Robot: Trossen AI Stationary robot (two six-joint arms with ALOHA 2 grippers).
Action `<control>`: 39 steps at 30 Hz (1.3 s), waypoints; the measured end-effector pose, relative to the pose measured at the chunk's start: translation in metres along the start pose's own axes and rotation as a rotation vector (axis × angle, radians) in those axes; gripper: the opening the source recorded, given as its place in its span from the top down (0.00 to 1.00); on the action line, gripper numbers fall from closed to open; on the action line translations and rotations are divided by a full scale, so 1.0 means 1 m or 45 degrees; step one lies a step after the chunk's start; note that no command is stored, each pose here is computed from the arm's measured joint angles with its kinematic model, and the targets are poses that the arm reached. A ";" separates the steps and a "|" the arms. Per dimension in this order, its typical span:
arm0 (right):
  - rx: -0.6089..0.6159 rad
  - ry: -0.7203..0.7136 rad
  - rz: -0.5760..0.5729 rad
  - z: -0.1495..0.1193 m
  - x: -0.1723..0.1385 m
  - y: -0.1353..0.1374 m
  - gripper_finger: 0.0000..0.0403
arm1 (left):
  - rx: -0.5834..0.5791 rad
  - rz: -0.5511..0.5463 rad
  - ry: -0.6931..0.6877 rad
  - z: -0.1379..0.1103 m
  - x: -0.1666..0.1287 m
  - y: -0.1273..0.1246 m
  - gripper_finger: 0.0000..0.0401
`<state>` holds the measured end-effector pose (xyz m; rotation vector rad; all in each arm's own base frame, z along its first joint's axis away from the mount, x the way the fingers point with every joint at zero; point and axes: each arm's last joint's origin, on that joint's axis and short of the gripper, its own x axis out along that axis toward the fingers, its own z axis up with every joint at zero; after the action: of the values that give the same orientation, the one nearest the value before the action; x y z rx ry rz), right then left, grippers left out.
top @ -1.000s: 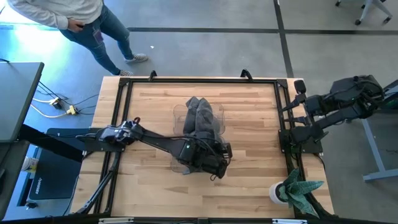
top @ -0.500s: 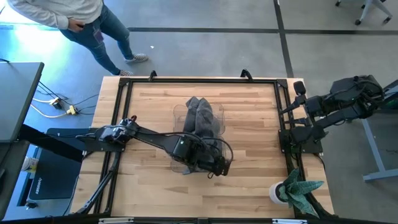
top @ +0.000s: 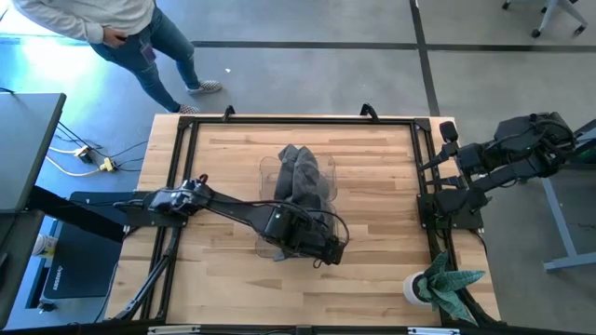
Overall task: Pick & Place hat
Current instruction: Put the black cap into the bottom transparent bin
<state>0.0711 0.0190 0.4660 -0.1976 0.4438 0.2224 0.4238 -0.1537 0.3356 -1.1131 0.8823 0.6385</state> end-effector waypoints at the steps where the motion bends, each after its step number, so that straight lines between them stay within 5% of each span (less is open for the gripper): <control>1: 0.000 0.000 0.000 0.000 0.000 0.000 0.65 | -0.003 0.006 0.000 0.000 0.001 0.000 0.94; 24: -0.030 0.000 0.000 0.000 0.000 0.000 0.65 | -0.591 -0.136 -0.448 -0.051 0.006 0.001 1.00; 30: -0.030 0.000 0.000 0.000 0.000 0.000 0.65 | -0.617 -0.153 -0.469 -0.043 0.005 -0.001 1.00; 34: -0.018 0.000 0.002 0.000 0.000 0.000 0.65 | -0.611 -0.098 -0.329 -0.047 0.006 0.000 1.00; 39: 0.024 0.020 0.151 0.003 0.009 0.004 0.65 | -0.527 -0.066 -0.261 -0.048 0.007 0.000 0.98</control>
<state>0.0796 0.0251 0.4643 -0.1545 0.4736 0.3329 0.4139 -0.1990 0.3211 -1.4049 0.5550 0.9009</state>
